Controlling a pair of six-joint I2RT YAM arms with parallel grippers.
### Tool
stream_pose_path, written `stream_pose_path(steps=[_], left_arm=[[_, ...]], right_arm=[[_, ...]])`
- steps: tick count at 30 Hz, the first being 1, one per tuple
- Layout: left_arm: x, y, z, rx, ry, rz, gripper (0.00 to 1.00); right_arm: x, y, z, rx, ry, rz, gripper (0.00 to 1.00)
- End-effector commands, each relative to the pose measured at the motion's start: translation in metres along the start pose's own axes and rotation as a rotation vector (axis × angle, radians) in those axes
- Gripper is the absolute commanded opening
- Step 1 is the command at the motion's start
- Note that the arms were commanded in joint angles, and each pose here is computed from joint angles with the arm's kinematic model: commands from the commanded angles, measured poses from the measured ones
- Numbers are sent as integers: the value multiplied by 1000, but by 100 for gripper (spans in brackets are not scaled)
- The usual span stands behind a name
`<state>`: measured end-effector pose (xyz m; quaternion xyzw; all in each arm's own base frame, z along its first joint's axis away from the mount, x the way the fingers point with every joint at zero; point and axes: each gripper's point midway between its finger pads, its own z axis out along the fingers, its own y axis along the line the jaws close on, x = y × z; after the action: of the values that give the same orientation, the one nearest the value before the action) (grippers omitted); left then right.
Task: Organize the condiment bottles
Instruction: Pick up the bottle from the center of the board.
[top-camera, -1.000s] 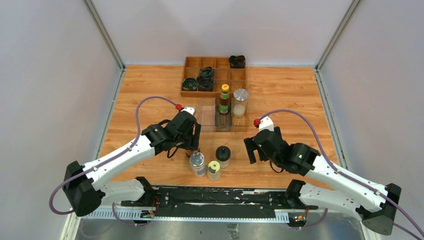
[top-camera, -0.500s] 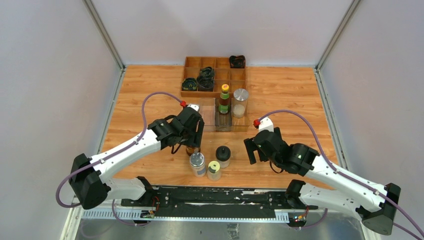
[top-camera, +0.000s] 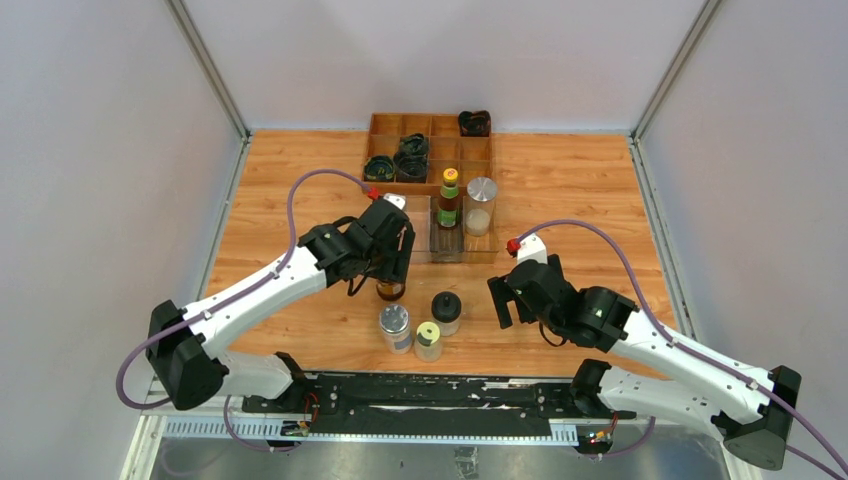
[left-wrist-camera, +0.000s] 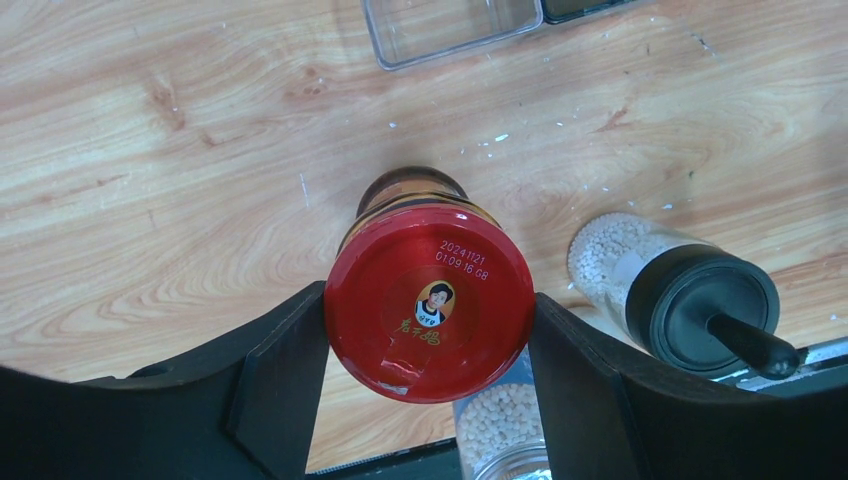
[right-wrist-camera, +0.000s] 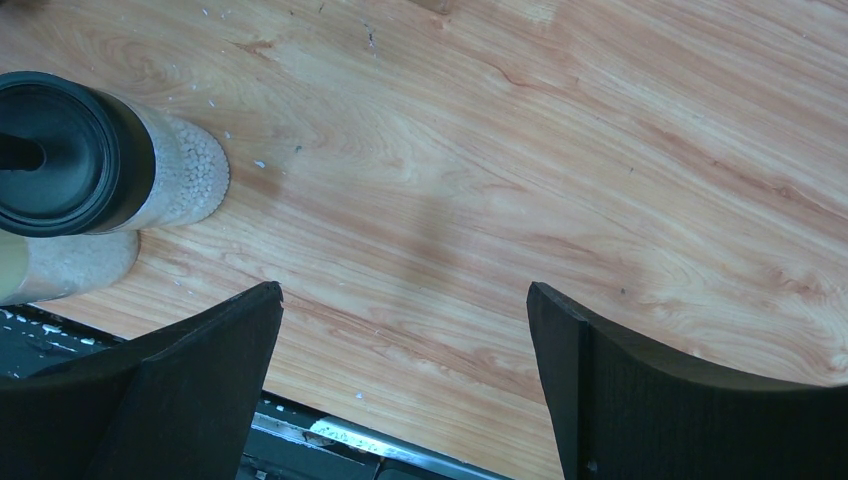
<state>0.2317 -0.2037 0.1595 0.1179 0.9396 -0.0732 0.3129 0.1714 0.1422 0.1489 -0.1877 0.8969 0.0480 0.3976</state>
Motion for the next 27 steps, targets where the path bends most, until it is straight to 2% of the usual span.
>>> stream_pose_path(steps=[1,27], left_arm=[[-30,-9,-13,25,-83,-1,57],[-92,-32,-33,60,-133,52,57]], right_arm=[[1,0,-1,4,-1,-8,99],[2,-2,0,11,-3,-5,99]])
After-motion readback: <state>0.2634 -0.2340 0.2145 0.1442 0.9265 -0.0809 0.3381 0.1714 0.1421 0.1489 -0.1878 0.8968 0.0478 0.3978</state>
